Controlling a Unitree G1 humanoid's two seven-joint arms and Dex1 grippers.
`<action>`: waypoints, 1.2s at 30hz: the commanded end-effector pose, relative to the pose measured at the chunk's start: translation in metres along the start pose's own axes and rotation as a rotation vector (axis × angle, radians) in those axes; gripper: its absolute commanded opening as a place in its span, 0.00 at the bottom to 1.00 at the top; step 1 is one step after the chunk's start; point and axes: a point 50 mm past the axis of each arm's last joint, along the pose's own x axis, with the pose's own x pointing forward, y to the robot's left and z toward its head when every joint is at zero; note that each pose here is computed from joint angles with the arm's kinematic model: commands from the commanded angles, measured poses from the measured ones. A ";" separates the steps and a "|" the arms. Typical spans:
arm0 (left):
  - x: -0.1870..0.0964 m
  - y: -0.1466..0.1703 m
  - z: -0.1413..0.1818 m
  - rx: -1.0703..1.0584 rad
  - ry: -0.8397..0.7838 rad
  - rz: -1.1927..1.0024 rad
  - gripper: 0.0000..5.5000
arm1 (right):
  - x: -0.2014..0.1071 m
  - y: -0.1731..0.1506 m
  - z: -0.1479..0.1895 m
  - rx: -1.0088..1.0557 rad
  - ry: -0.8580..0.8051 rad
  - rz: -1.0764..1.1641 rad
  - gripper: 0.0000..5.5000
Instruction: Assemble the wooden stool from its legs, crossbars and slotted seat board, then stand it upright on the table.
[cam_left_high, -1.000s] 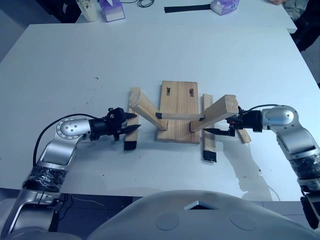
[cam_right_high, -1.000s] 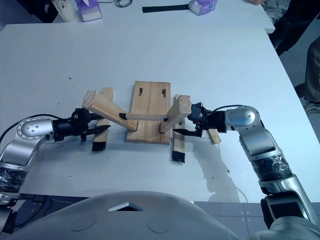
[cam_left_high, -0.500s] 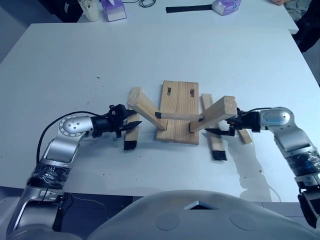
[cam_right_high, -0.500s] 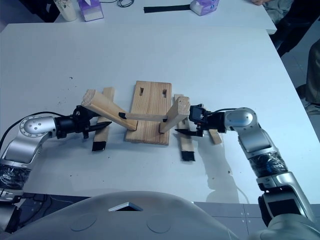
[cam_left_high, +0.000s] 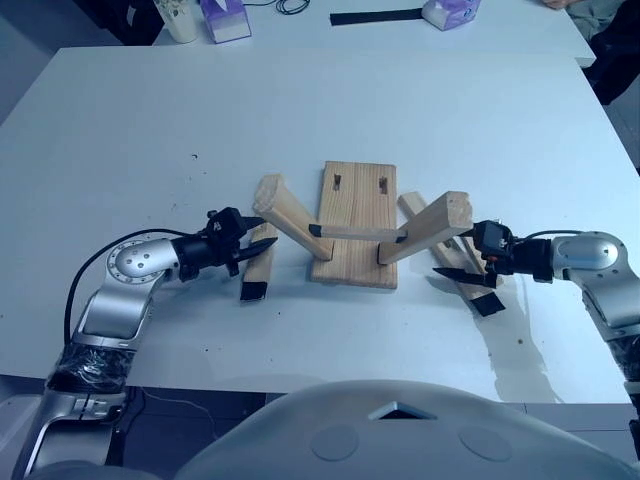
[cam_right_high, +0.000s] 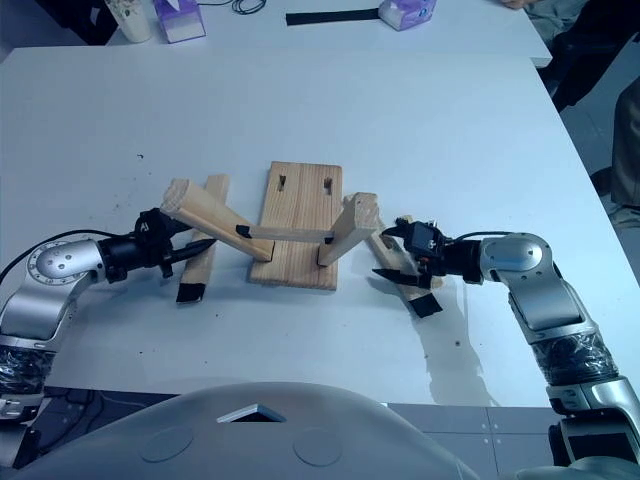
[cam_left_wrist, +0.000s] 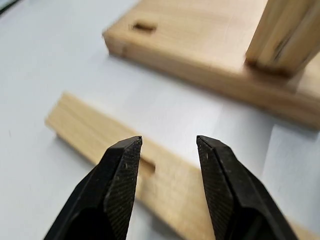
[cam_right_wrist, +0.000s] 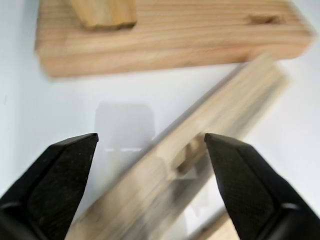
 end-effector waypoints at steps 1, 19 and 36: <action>-0.008 -0.016 0.005 0.012 0.013 -0.066 0.37 | 0.001 -0.002 0.019 -0.034 -0.060 -0.032 0.72; 0.019 0.000 0.000 -0.011 -0.006 0.029 0.37 | 0.043 -0.030 -0.030 0.023 0.055 -0.234 0.72; 0.004 0.002 -0.030 -0.014 0.111 0.069 0.37 | 0.004 -0.050 -0.051 0.049 0.096 -0.416 0.72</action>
